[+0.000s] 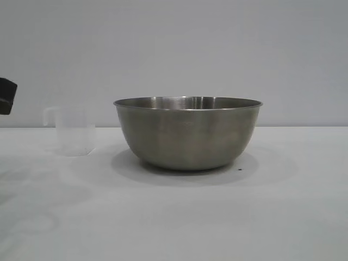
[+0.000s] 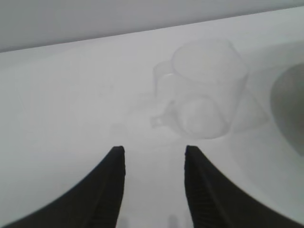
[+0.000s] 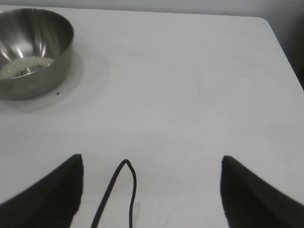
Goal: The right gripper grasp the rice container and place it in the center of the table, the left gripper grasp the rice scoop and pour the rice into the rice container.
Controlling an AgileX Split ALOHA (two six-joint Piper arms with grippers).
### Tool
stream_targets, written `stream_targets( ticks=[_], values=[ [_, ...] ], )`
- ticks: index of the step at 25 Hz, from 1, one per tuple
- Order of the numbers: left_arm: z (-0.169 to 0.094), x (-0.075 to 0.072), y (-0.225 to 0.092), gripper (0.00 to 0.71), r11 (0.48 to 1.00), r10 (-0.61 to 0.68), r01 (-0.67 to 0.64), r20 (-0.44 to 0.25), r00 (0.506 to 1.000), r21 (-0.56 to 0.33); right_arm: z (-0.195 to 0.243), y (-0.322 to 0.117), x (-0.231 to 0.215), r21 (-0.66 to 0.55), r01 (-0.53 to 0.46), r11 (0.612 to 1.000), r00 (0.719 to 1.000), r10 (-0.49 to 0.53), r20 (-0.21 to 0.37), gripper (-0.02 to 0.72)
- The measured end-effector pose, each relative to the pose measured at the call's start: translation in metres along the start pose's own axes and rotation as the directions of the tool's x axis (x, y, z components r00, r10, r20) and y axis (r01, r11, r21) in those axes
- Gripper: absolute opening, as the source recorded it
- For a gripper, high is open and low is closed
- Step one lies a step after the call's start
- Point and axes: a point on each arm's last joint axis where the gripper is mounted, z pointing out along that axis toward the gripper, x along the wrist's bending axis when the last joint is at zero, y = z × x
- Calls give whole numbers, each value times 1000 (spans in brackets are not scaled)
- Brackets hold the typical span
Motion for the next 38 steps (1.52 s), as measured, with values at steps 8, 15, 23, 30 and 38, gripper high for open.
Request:
stream_targets(
  ticks=[8, 15, 23, 30, 38],
  values=[
    [-44, -2, 21, 342, 999, -36, 35, 51, 998, 13, 0, 0, 0, 0, 0, 1000, 1000, 0, 0, 551],
    [-76, -5, 36, 508, 995, -51, 41, 103, 993, 92, 0, 0, 0, 0, -2, 1000, 1000, 2, 0, 551],
    [-142, -9, 69, 534, 975, 82, -119, 198, 977, 187, 0, 0, 0, 0, -1, 1000, 1000, 1, 0, 551],
    [-199, -2, 54, 534, 968, 124, -168, 227, 966, 186, 0, 0, 0, 0, -1, 1000, 1000, 1, 0, 551],
    [-248, 12, 20, 534, 965, 159, -193, 189, 969, 178, 0, 0, 0, 0, -4, 1000, 1000, 4, 0, 551]
  ],
)
